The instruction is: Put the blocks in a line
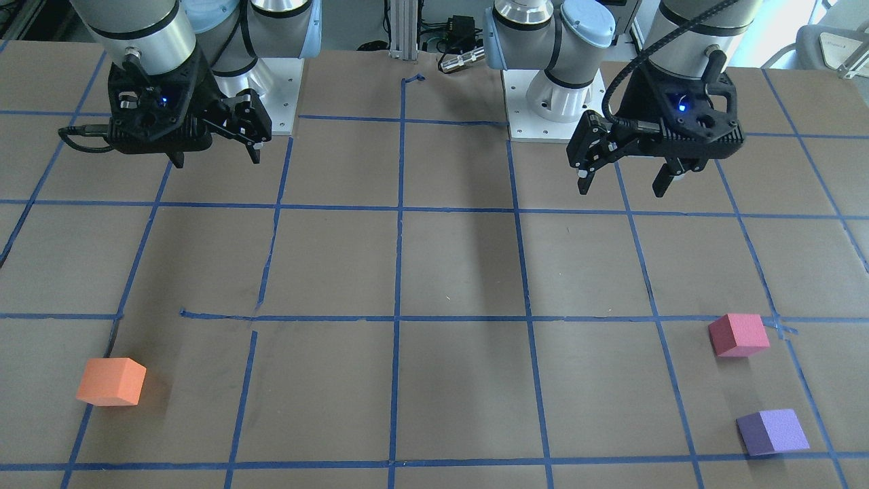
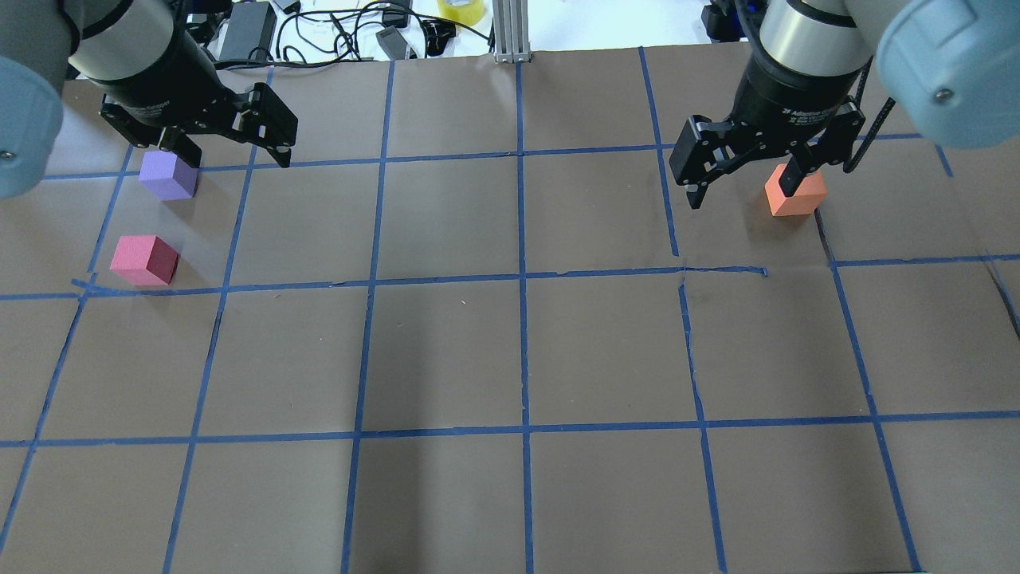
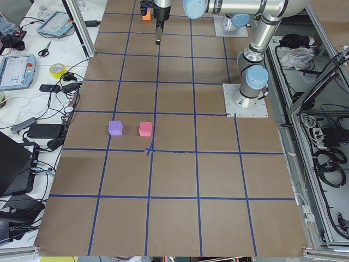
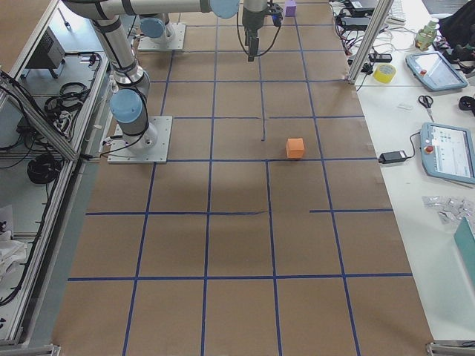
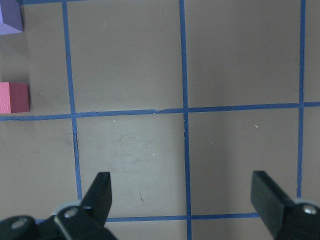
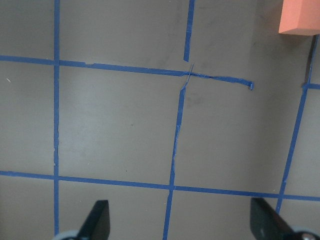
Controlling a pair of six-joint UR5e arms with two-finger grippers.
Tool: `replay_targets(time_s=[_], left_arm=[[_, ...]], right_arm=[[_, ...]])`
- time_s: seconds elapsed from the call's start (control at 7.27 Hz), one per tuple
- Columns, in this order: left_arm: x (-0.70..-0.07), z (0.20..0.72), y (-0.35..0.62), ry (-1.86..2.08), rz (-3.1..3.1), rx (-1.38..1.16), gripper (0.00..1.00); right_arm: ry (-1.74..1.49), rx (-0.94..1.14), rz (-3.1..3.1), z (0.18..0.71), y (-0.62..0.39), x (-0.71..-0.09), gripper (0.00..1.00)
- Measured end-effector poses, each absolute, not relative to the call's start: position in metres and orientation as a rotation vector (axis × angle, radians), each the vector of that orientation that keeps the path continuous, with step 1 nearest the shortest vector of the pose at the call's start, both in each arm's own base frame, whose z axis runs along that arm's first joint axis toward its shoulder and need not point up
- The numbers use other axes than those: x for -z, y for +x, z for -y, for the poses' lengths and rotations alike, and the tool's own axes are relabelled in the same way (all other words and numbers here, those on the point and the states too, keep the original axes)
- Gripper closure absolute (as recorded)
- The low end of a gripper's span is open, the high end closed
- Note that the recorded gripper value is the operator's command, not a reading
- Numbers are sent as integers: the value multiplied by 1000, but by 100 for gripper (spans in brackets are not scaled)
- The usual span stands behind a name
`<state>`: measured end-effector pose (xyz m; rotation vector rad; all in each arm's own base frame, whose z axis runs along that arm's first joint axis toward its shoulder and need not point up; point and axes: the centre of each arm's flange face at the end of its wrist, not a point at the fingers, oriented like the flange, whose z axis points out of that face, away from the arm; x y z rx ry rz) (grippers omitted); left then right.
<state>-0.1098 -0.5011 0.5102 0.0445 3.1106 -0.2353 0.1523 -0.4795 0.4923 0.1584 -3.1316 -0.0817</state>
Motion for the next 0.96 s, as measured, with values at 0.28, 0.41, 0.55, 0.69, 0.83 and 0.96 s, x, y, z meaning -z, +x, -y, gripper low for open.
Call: replay_targets(time_s=[0.28,0.41,0.55,0.69,0.83,0.96], left_arm=[[-510,501,-110,44,-3111,235,0],[-510,501,-110,45,-3110,233,0],[-509,501,-110,47,-3110,231,0],[-509,502,-111,48,-3111,230,0],[-507,503,-111,47,-3112,227,0],[-507,503,-111,47,-3112,225,0]], right_arm=[[168,77,3131,478,152,-494,0],[168,74,3132,479,152,-494,0],[161,82,3131,478,151,-493,0],[161,88,3131,478,151,-492,0],[166,83,3132,480,149,-492,0],[146,69,3134,484,142,-492,0]])
